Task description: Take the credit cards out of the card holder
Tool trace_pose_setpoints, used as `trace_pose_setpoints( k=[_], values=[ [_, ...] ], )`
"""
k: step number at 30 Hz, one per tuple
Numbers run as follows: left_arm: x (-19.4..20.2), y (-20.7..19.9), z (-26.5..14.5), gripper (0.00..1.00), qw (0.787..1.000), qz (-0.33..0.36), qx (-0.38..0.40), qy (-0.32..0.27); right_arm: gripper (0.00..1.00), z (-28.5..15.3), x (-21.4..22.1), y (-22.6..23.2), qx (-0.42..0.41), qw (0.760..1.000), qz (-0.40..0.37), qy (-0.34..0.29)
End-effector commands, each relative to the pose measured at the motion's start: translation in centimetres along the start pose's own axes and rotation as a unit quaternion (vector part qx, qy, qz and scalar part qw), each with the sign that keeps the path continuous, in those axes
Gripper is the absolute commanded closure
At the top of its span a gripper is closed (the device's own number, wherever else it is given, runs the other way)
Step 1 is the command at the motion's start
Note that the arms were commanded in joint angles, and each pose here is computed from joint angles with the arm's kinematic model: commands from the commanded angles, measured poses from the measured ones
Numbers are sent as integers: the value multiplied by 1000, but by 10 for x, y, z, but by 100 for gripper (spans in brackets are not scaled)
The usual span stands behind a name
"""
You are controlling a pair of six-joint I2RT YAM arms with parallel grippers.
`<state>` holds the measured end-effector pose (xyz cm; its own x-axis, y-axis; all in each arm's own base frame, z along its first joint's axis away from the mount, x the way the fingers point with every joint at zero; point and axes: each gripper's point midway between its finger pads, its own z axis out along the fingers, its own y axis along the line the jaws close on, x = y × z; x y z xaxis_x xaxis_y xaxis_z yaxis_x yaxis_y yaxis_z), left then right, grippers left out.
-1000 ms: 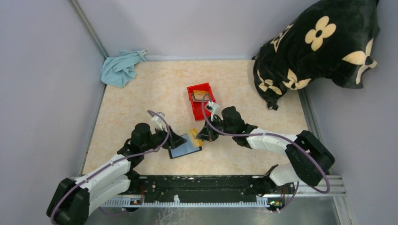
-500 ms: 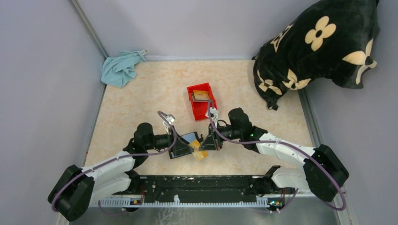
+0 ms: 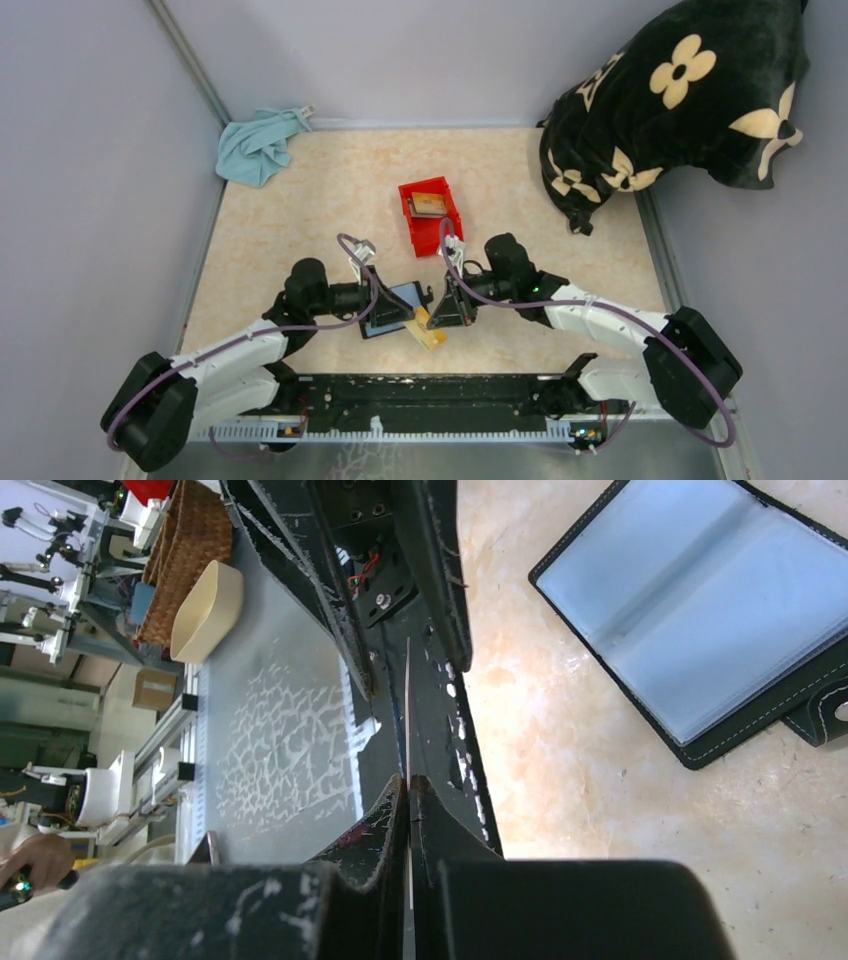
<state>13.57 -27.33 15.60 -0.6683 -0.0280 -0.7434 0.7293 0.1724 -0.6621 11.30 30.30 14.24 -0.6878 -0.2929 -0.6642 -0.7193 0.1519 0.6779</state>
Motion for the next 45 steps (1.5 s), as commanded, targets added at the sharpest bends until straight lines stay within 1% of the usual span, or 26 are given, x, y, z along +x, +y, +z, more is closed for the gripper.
trace_pose_setpoints(
  k=[1,5,7,12,14,15,16,19,20,22,23,24,26,28,30,32,34,36,39,41,45],
  values=[
    [-7,-18,2,60,999,30,36,2,100,3,-12,7,-21,999,-23,-21],
    [-1,-22,5,59,998,39,46,14,100,5,-17,9,-27,999,-24,-25],
    [2,-21,7,61,998,39,47,18,100,6,-17,6,-24,999,-21,-25],
    [2,-22,8,78,998,41,47,18,100,7,-14,5,-24,999,-16,-22],
    [1,-21,8,88,998,43,43,15,100,6,-14,4,-22,999,-16,-23],
    [0,-19,8,96,998,43,38,13,100,6,-14,4,-22,999,-16,-23],
    [-1,-18,8,100,998,44,34,10,100,6,-14,4,-21,999,-18,-24],
    [-5,-16,7,100,999,47,23,0,100,5,-17,3,-12,999,-26,-31],
    [-7,-15,7,100,999,48,18,-6,97,3,-22,0,4,999,-29,-42],
    [-14,-10,8,100,999,46,-2,-19,72,-4,-33,-14,65,995,-30,-74],
    [-18,-6,8,100,998,46,-17,-26,58,-10,-39,-20,96,991,-33,-90],
    [-23,-1,9,100,998,46,-35,-35,46,-19,-45,-27,130,985,-34,-108],
    [-37,14,10,100,994,49,-82,-56,41,-36,-56,-36,179,973,-44,-135],
    [-59,30,8,100,984,61,-141,-88,41,-55,-63,-48,234,959,-49,-153],
    [-88,45,4,100,968,78,-201,-125,41,-73,-65,-62,281,943,-42,-170],
    [-126,57,1,100,948,84,-261,-163,42,-85,-67,-66,292,937,-34,-188],
    [-153,71,3,100,931,77,-304,-187,43,-89,-65,-67,289,937,-30,-195],
    [-174,85,10,100,919,65,-330,-204,44,-89,-61,-68,287,938,-26,-193],
    [-204,103,25,100,905,50,-347,-239,44,-90,-56,-69,288,938,-21,-190],
    [-211,124,39,100,898,35,-363,-246,45,-91,-54,-69,289,938,-22,-190],
    [-225,151,57,100,885,12,-379,-271,45,-97,-48,-72,300,935,-25,-187]
  ],
)
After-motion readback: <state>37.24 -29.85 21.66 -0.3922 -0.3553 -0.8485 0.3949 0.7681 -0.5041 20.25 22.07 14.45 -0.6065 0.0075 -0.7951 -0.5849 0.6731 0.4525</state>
